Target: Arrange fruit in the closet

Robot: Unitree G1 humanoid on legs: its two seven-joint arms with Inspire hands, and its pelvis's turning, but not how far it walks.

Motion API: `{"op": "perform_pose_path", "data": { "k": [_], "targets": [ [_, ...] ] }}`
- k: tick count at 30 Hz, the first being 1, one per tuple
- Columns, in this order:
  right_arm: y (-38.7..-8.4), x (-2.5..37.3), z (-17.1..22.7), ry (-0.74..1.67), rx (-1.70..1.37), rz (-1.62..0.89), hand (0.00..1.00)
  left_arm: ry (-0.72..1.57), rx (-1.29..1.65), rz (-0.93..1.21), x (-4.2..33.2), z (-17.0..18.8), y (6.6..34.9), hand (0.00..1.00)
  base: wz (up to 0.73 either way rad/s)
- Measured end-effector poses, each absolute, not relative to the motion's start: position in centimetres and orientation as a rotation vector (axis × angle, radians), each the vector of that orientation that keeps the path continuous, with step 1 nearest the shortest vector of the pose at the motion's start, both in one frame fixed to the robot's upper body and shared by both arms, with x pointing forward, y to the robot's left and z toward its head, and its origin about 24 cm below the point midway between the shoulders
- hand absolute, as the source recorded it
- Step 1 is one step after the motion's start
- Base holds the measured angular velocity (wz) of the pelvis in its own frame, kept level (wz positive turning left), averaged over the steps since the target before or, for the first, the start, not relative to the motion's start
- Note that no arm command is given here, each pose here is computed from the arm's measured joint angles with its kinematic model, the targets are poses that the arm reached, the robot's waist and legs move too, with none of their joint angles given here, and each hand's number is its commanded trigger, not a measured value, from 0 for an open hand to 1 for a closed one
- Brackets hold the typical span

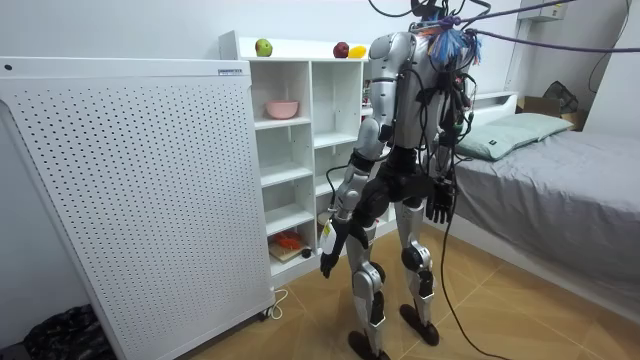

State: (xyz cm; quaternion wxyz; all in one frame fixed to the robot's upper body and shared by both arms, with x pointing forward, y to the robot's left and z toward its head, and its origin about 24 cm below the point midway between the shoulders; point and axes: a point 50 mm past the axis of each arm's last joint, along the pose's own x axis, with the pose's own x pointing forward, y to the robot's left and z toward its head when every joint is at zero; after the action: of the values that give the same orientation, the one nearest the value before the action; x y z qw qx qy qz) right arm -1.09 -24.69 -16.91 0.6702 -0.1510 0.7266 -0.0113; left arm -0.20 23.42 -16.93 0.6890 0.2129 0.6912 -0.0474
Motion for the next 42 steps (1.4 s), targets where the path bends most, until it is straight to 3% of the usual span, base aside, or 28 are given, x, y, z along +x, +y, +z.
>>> {"op": "perform_pose_path", "data": {
  "k": [11,18,21,25,31,35,42],
  "targets": [
    [-24.7,-0.8,-16.9,1.622,-0.337,-0.036,0.00,1.543,0.487,-0.121,-0.1,-16.9,23.3,0.00,0.00],
    [-25.3,0.5,-16.7,1.534,-0.266,-0.205,0.00,1.534,0.479,-0.097,0.0,-16.9,23.6,0.00,0.00],
    [-25.9,3.6,-16.1,1.382,-0.210,-0.301,0.00,1.504,0.491,-0.084,0.8,-16.7,23.9,0.00,0.00],
    [-26.2,10.5,-13.3,1.027,-0.203,-0.349,0.00,1.423,0.521,-0.045,2.3,-16.5,24.2,0.00,0.00],
    [-24.3,18.7,-5.7,0.501,-0.228,-0.322,0.00,1.356,0.547,-0.026,3.7,-16.4,24.3,0.00,0.00],
    [-23.1,20.9,-1.2,0.249,-0.221,-0.311,0.00,1.323,0.553,-0.021,4.0,-16.1,24.3,0.00,0.00],
    [-22.4,21.9,2.5,0.065,-0.233,-0.319,0.00,1.324,0.552,-0.024,3.5,-16.2,24.3,0.00,-0.10]
  ]
}}
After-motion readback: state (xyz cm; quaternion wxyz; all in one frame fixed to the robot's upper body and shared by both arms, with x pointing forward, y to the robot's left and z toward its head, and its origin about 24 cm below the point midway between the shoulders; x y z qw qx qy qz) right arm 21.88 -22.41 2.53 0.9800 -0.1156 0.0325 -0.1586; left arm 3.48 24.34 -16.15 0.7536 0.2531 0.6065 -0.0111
